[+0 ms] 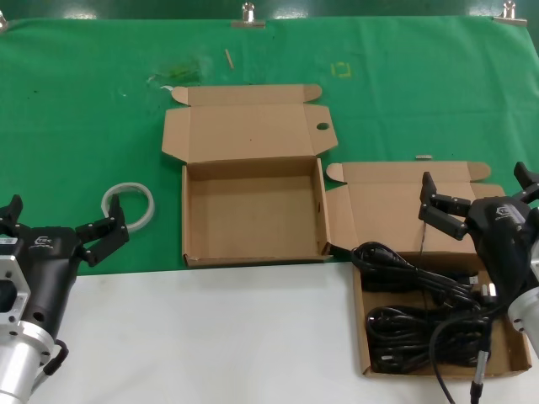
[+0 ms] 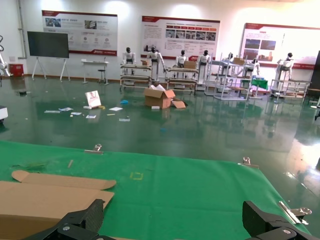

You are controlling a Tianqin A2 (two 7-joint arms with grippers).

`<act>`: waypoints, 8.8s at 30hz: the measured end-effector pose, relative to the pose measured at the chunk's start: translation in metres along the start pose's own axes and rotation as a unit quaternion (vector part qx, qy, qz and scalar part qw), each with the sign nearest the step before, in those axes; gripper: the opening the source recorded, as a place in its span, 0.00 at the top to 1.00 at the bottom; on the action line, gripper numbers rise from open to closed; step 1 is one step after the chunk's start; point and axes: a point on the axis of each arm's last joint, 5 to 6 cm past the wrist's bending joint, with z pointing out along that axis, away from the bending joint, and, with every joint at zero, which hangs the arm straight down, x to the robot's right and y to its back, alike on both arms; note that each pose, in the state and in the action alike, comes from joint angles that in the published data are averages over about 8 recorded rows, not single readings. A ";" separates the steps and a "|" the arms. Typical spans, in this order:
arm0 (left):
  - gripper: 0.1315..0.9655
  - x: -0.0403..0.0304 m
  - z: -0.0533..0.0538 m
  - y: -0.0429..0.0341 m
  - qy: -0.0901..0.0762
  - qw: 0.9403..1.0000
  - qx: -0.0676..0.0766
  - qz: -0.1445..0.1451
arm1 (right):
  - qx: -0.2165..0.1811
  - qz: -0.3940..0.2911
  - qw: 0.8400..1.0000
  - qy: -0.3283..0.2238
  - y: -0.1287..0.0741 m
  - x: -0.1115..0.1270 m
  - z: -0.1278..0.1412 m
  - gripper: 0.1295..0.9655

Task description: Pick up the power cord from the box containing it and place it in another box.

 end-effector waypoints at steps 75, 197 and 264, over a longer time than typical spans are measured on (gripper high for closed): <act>0.94 0.0000 0.000 0.0000 0.000 1.000 0.000 0.000 | -0.172 -0.138 0.969 -0.113 0.071 0.039 -0.027 0.17; 0.99 0.0000 0.000 0.0000 0.000 1.000 0.000 0.000 | -0.024 -0.330 0.905 -0.267 0.006 -0.112 0.096 0.94; 0.48 0.0000 0.000 0.0000 0.000 1.000 0.000 0.000 | 0.053 -0.124 0.983 -0.124 -0.041 -0.035 0.028 0.00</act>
